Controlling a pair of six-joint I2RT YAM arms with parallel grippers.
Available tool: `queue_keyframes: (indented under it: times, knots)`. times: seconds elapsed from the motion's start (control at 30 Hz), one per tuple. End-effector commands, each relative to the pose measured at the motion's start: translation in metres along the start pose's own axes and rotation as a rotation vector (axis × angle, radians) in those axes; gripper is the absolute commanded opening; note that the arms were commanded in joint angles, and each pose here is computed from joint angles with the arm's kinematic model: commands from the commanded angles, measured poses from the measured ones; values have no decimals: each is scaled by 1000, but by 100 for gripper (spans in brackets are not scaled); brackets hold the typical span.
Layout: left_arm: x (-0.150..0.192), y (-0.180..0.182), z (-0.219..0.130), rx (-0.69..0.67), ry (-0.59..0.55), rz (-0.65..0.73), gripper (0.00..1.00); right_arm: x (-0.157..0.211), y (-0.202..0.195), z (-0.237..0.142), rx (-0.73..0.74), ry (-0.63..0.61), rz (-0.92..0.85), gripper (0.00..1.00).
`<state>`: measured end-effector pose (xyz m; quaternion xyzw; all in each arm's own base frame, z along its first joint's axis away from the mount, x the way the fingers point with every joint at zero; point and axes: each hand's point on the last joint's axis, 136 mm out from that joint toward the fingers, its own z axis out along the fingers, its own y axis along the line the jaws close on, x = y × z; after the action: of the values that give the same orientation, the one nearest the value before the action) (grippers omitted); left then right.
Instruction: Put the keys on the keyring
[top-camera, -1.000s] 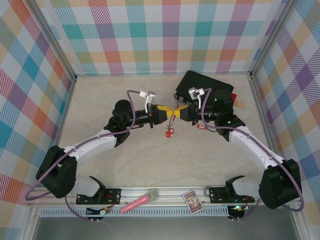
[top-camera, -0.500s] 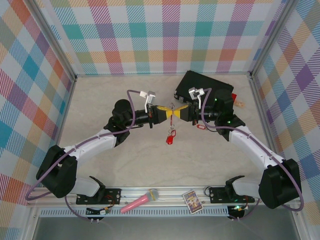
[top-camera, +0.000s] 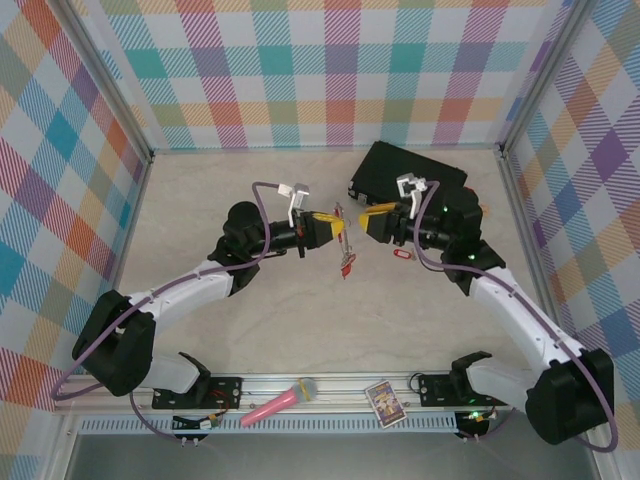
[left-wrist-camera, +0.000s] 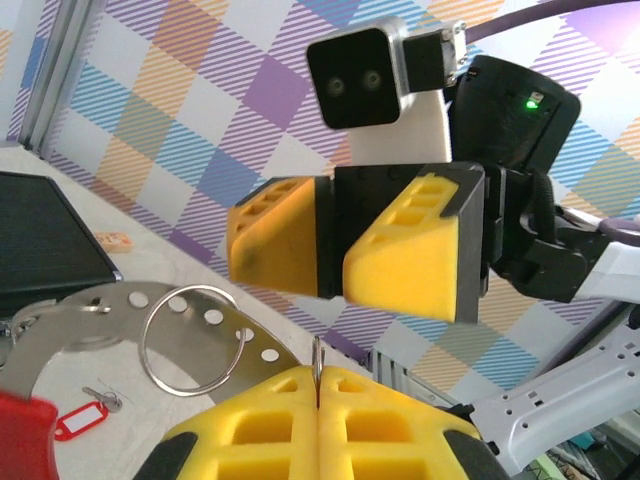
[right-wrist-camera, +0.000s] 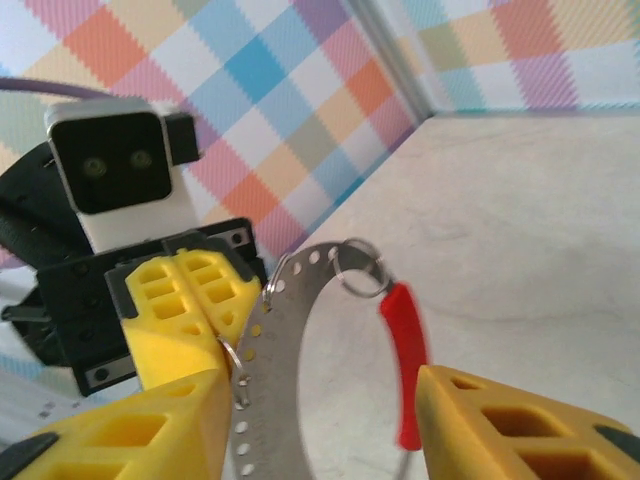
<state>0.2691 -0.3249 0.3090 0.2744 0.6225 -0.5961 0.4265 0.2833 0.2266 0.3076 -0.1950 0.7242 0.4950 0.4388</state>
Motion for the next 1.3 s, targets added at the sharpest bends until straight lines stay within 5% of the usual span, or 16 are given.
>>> queue_keyframes:
  times: [0.0, 0.13, 0.23, 0.5, 0.83, 1.0, 1.27]
  knots:
    - [-13, -10, -5, 28, -65, 53, 0, 3, -28, -12, 167, -36, 36, 62]
    - [-10, -8, -5, 29, -70, 53, 0, 9, -56, -22, 317, -44, 82, 78]
    - [-8, -6, -6, 21, -78, 57, 0, 18, -81, -30, 425, -31, 131, 99]
    - [3, 4, -10, 2, -95, 54, 0, 57, -131, -36, 607, 82, 211, 99]
    - [20, 14, -11, -15, -71, 74, 0, 103, -186, -46, 808, 247, 306, 71]
    - [22, 14, -13, 0, -87, 88, 0, 122, -216, -64, 897, 256, 483, 41]
    - [26, 11, -18, 23, -118, 79, 0, 129, -246, -61, 953, 293, 576, 42]
